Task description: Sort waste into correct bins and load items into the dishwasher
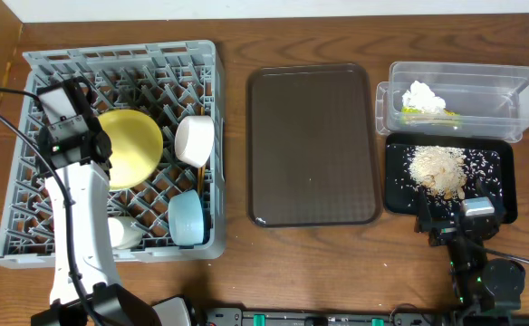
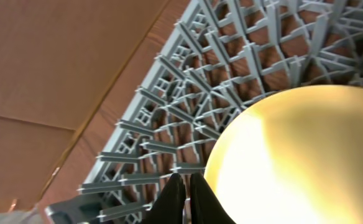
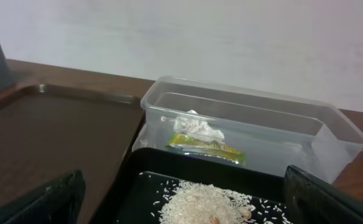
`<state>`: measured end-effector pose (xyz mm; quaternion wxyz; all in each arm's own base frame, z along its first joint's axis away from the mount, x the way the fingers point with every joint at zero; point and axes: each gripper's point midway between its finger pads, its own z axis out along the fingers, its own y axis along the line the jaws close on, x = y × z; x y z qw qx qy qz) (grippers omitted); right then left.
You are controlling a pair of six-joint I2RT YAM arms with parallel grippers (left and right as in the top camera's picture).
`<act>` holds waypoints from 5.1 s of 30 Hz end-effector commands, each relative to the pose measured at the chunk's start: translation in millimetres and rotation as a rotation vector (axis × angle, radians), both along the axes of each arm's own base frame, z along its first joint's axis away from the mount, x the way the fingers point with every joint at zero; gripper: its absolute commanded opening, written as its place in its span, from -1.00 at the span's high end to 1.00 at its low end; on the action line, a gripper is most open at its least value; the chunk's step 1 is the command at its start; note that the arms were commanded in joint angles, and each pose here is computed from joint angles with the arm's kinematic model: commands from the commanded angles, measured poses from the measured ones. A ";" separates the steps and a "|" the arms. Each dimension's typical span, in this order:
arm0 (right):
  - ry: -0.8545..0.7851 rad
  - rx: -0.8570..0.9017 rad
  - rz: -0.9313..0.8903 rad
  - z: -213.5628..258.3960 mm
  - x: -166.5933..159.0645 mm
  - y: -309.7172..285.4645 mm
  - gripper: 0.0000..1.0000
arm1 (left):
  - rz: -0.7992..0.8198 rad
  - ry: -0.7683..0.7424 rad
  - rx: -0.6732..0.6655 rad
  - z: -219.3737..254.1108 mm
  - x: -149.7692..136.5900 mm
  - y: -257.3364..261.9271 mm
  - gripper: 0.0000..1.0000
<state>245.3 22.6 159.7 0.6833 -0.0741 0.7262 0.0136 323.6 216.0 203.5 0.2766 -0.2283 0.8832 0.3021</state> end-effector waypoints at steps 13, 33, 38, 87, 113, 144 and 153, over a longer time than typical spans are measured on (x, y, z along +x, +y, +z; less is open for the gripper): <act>-0.002 -0.010 0.001 -0.7 -0.1 -0.2 -0.99 | 0.289 -0.168 -0.558 -44.9 -39.8 -20.8 -0.11; -0.002 -0.010 0.002 -0.7 -0.1 -0.1 -0.98 | 0.369 -0.237 -1.107 -110.6 -26.8 -26.6 0.08; -0.002 -0.010 0.002 -0.7 -0.1 -0.1 -0.98 | 0.374 -0.241 -1.108 -120.1 -21.3 -21.4 0.28; -0.002 -0.010 0.001 -0.7 -0.1 -0.2 -0.98 | 0.305 -0.330 -1.078 -60.0 -43.7 -32.3 -0.10; -0.002 -0.010 0.001 -0.7 -0.1 -0.2 -0.99 | 0.408 -0.284 -1.217 -122.6 -26.3 -19.0 -0.11; -0.002 -0.010 0.001 -0.7 -0.1 -0.2 -0.99 | 0.349 -0.529 -1.077 -58.3 -39.2 24.5 -0.20; -0.002 -0.010 0.002 -0.7 -0.1 -0.1 -0.98 | 0.391 -0.421 -1.101 -99.8 -44.2 28.2 -0.25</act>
